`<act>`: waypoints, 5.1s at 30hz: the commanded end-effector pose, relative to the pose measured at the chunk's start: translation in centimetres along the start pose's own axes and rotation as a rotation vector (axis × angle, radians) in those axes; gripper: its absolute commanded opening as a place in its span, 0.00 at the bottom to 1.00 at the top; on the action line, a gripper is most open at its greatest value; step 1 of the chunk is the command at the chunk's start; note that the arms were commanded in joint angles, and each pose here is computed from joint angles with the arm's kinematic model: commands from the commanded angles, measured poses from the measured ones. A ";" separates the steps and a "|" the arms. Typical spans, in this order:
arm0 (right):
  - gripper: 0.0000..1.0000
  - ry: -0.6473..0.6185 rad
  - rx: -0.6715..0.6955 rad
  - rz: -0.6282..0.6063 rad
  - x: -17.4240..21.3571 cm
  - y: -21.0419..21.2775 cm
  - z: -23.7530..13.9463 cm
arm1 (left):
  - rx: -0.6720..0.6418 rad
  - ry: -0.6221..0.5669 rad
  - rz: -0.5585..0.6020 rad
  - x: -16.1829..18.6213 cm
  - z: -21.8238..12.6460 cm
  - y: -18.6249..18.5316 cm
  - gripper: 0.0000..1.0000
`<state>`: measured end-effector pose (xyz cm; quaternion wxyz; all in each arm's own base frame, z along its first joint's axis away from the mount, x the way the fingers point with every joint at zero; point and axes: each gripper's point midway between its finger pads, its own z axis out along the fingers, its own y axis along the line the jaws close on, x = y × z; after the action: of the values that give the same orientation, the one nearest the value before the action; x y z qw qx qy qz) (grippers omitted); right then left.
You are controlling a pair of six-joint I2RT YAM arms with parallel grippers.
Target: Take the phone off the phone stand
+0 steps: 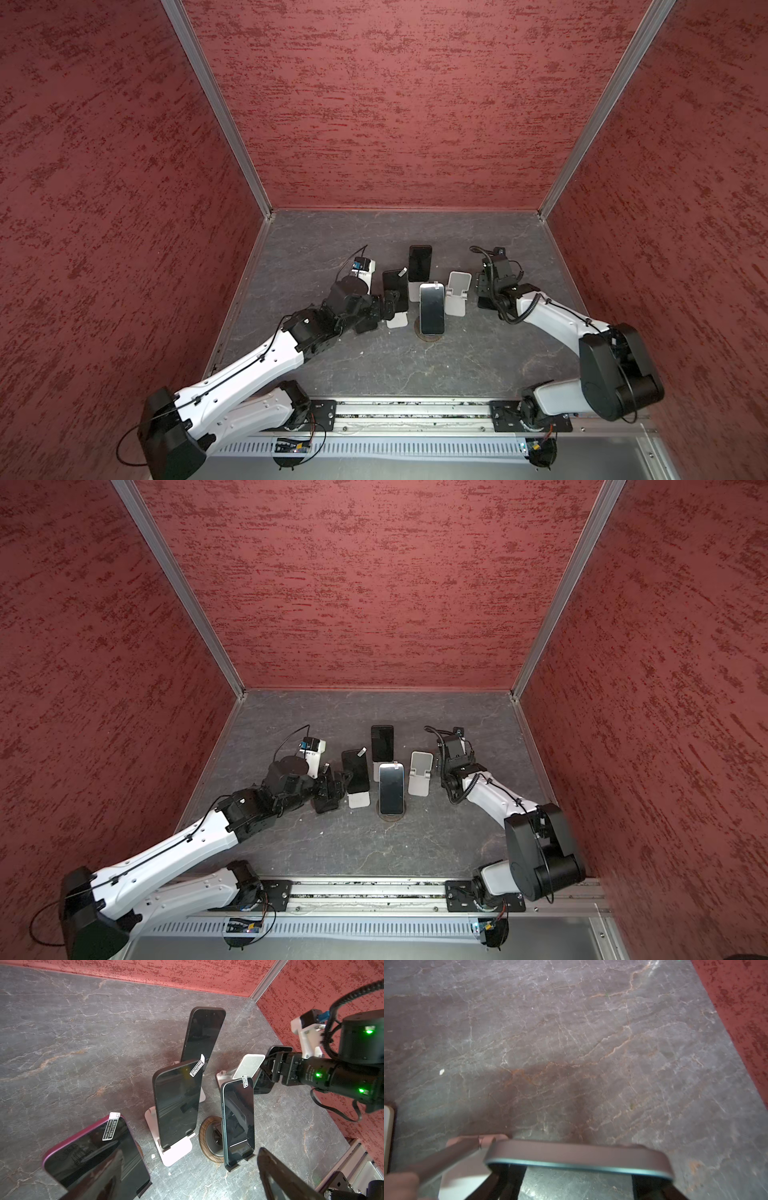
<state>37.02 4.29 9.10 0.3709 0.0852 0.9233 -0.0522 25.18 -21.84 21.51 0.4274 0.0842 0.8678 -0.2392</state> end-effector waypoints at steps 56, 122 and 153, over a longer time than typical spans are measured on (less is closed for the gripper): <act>0.53 0.339 -0.120 -0.126 -0.1 2.9 11.9 | -0.004 -0.064 0.094 -0.5 -0.5 -1.8 1.00; 0.80 0.451 -0.044 -0.196 3.0 1.1 11.6 | 0.000 -0.075 0.164 0.0 0.2 -2.3 1.00; 0.87 0.220 -0.106 -0.029 -5.0 2.2 6.7 | -0.025 -0.079 0.192 0.0 0.0 -1.8 0.99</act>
<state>45.80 5.27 5.31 0.2486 0.0403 0.9678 0.0062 24.65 -23.56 22.37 0.4809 0.1455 0.8416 -0.1981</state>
